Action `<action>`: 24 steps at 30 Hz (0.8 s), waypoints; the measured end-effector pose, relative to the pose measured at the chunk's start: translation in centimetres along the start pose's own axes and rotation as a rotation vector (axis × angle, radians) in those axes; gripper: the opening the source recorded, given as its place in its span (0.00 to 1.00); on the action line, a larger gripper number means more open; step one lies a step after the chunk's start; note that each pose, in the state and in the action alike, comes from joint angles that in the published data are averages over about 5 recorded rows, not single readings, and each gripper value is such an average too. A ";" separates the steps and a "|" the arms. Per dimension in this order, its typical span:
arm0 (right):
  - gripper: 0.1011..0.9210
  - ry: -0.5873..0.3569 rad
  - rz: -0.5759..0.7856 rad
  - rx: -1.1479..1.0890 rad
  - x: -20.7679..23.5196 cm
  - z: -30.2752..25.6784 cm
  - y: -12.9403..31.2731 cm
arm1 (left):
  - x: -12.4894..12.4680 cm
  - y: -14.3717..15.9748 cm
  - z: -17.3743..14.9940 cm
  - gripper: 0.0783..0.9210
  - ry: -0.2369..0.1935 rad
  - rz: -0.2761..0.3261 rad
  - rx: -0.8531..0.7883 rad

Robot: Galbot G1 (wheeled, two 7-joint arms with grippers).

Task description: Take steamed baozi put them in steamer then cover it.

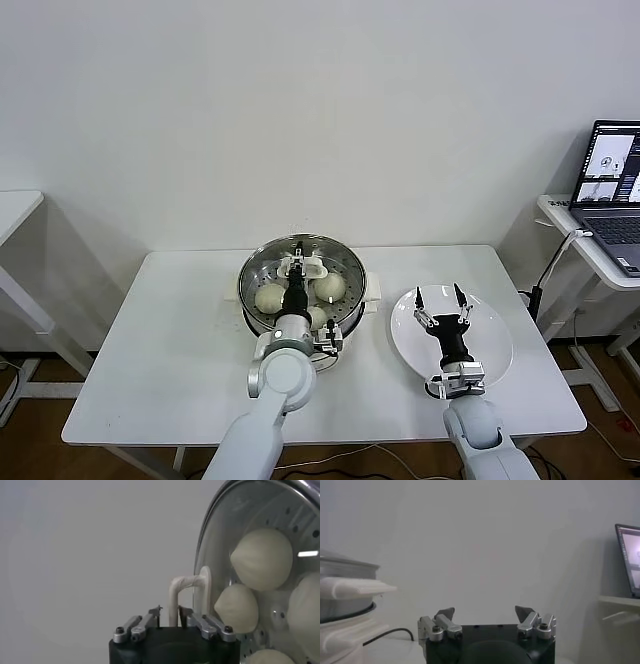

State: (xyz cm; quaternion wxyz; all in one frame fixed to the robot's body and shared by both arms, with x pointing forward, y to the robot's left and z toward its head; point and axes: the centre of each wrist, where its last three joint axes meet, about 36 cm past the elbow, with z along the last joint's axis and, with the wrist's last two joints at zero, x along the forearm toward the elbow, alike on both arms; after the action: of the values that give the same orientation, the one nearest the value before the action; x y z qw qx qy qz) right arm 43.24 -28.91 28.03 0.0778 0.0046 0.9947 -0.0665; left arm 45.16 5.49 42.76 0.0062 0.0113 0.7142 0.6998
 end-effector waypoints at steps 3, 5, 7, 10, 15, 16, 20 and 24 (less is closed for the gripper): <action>0.88 0.000 -0.001 0.000 0.0 0.0 0.0 | 0.3 0.2 0.1 0.57 -0.004 -0.004 0.007; 0.88 -0.001 -0.001 0.000 0.0 0.0 0.1 | 0.6 0.3 0.2 0.64 -0.008 -0.007 0.013; 0.88 -0.003 -0.002 0.000 -0.1 -0.1 0.1 | 1.1 0.6 0.4 0.71 -0.012 -0.008 0.022; 0.88 -0.008 -0.005 0.001 -0.2 -0.2 0.0 | 1.8 1.0 0.9 0.80 -0.016 -0.006 0.038; 0.88 -0.013 -0.012 0.007 -0.2 -0.3 0.0 | 3.2 1.8 2.2 0.88 -0.024 -0.002 0.063; 0.88 -0.012 -0.013 0.008 -0.2 -0.4 0.1 | 3.5 2.0 2.5 0.88 -0.025 -0.004 0.068; 0.88 0.000 -0.013 0.009 0.0 -0.6 0.2 | 4.9 3.0 4.1 0.88 -0.031 -0.013 0.091; 0.88 0.024 -0.006 -0.005 0.4 -0.9 0.2 | 6.3 4.1 6.4 0.88 -0.038 -0.029 0.136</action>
State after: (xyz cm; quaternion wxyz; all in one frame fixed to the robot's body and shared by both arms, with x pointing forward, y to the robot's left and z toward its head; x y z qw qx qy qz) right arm 42.73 -28.59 28.83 0.0655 0.0021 0.9958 -0.0642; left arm 39.02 12.08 46.79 0.0291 0.0149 0.7600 0.6491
